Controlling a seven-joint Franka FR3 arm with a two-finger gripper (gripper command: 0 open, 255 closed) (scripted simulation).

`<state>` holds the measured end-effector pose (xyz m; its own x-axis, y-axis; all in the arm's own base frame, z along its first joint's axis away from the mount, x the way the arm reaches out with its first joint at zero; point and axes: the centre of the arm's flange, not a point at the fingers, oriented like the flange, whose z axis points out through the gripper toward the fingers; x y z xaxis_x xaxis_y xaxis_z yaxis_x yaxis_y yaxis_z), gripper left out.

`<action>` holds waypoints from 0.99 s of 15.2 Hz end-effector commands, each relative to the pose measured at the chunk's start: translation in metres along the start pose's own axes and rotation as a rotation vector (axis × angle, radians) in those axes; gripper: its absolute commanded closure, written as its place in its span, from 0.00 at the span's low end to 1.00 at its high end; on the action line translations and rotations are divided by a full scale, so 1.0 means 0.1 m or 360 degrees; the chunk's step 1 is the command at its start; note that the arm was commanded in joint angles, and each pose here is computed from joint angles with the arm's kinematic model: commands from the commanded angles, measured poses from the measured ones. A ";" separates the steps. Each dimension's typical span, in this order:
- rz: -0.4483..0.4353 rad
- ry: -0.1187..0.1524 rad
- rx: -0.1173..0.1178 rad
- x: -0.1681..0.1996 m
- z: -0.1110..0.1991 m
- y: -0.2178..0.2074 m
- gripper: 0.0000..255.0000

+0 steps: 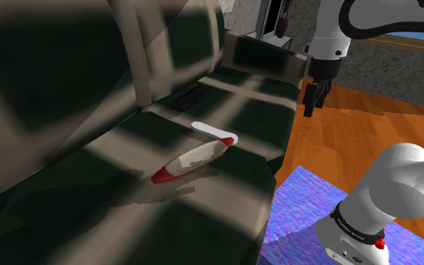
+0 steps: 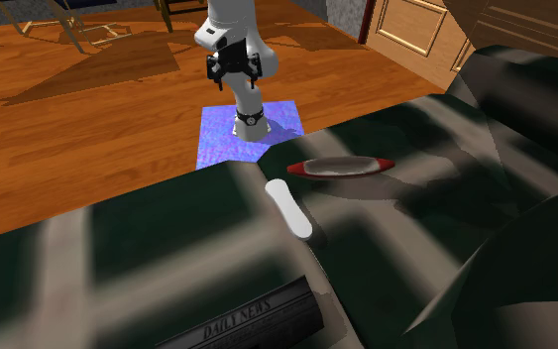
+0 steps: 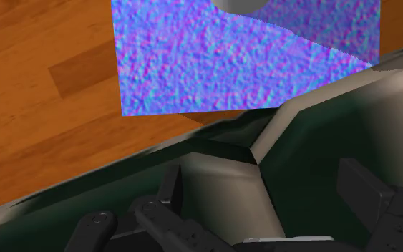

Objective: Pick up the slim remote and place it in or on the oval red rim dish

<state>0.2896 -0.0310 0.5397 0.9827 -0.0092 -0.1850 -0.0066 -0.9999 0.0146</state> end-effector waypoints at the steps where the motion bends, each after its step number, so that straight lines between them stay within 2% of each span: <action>1: 0.0000 0.0000 0.0000 0.00 0.00 0.00 0.00; 15: -0.0232 0.0147 -0.0025 1.52 0.64 -0.50 0.00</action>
<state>0.4167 0.0131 0.4578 0.9864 0.1272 -0.1037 0.1289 -0.9916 0.0099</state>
